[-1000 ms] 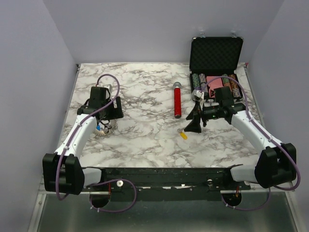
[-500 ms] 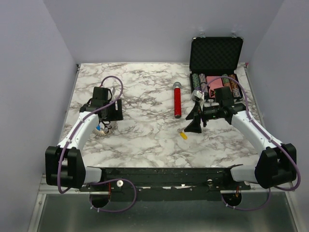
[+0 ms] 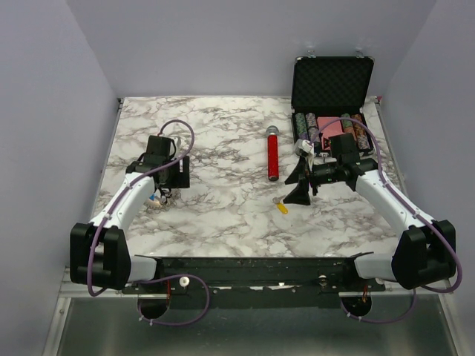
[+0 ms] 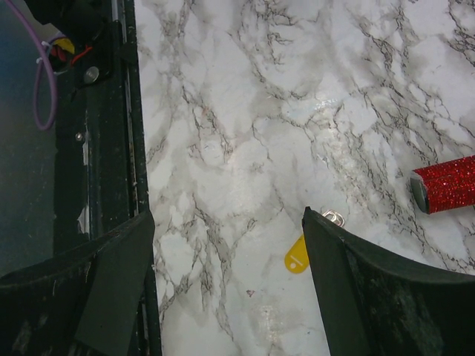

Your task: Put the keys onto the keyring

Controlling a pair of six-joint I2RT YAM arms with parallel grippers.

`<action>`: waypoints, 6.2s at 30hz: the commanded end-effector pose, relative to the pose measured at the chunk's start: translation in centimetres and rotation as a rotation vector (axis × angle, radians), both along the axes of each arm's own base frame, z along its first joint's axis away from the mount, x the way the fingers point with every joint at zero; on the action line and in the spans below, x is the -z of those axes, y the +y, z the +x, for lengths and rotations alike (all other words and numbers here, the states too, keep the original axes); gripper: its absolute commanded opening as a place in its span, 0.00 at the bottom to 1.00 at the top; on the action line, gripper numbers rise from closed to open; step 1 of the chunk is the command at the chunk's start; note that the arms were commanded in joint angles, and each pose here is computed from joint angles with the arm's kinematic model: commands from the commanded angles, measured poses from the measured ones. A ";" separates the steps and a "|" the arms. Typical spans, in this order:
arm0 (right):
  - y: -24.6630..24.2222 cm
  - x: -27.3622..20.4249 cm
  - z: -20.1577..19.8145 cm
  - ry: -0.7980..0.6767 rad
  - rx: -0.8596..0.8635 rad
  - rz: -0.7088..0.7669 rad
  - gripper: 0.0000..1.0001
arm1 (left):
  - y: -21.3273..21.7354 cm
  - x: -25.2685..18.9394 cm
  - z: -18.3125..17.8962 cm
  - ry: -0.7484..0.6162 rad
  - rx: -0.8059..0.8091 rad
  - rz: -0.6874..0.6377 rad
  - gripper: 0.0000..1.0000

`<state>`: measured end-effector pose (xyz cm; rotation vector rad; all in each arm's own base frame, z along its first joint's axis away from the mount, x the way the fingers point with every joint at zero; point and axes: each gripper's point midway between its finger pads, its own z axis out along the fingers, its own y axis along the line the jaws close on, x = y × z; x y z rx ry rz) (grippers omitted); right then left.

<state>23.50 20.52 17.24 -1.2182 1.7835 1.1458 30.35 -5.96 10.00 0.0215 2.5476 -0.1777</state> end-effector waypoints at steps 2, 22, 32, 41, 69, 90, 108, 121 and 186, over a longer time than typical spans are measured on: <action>0.0 0.1 -0.9 0.017 -0.026 0.019 0.89 | 0.6 0.7 -0.3 0.004 0.008 0.096 0.83; 0.0 0.2 -0.8 0.013 -0.028 0.017 0.89 | -0.5 2.3 -1.2 0.058 0.033 0.104 0.83; -0.1 0.3 -0.8 0.014 -0.026 0.015 0.89 | -1.0 2.6 -1.5 0.073 0.039 0.098 0.83; 0.0 0.1 -0.9 0.012 -0.030 0.018 0.89 | -1.5 2.9 -1.8 0.090 0.023 0.062 0.83; 0.1 -0.2 -1.3 0.008 -0.050 0.034 0.89 | 1.4 4.4 1.3 0.216 -0.004 0.247 0.47; 0.0 -0.3 -1.5 0.003 -0.053 0.032 0.89 | 0.2 6.7 0.1 0.339 0.097 0.205 0.44; 0.0 -0.3 -1.5 0.001 -0.055 0.030 0.90 | 0.2 6.2 0.9 0.317 0.052 0.204 0.41; 0.0 -0.4 -1.5 -0.003 -0.059 0.032 0.89 | 0.2 6.5 0.4 0.331 0.027 0.234 0.40; 0.0 -0.6 -1.7 -0.010 -0.072 0.035 0.90 | -2.2 6.0 1.6 0.288 0.029 0.207 0.33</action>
